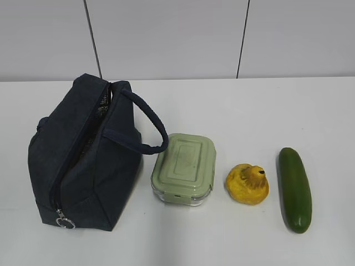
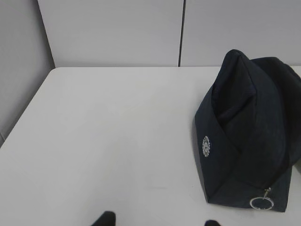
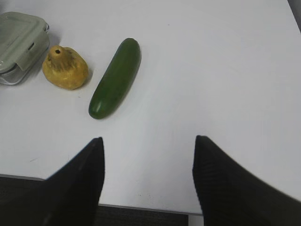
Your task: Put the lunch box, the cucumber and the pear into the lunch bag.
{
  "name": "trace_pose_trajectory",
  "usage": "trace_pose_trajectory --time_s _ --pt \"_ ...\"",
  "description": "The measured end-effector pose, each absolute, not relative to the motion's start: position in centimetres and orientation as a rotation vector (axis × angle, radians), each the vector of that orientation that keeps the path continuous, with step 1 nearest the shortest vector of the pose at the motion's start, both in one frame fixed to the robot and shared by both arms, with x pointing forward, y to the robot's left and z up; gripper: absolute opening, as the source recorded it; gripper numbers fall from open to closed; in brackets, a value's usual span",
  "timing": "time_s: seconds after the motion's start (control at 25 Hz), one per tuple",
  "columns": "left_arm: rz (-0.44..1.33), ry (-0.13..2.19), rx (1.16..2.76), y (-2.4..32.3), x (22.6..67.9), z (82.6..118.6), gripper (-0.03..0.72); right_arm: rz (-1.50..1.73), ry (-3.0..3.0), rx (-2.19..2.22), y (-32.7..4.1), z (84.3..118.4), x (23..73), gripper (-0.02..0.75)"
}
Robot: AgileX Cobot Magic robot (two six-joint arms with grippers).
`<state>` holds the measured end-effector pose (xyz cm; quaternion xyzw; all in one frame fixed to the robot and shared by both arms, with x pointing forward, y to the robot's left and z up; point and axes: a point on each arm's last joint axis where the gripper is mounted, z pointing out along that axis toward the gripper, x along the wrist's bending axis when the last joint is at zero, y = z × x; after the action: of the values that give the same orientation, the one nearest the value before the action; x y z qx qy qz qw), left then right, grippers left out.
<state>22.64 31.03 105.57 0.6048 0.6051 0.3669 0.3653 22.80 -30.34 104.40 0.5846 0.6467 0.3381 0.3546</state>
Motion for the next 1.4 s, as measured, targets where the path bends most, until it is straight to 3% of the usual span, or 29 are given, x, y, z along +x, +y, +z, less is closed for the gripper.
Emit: trace_pose_trajectory --time_s 0.36,0.56,0.72,1.08,1.4 --pt "0.896 1.548 1.556 30.7 22.8 105.7 0.342 0.928 1.677 1.510 -30.0 104.6 22.8 0.463" --pt "0.795 1.531 1.547 29.8 24.6 107.8 0.342 0.947 1.753 1.583 -29.2 105.9 25.6 0.463" --pt "0.636 1.514 1.569 28.4 28.0 109.4 0.342 0.901 1.826 1.670 -28.7 107.4 29.5 0.463" --pt "0.301 1.453 1.861 25.5 39.0 110.7 0.395 0.792 1.893 1.864 -27.9 108.6 39.0 0.463" --pt "0.146 1.422 2.051 24.4 46.5 109.2 0.403 0.663 1.989 2.060 -27.0 105.7 46.5 0.463"
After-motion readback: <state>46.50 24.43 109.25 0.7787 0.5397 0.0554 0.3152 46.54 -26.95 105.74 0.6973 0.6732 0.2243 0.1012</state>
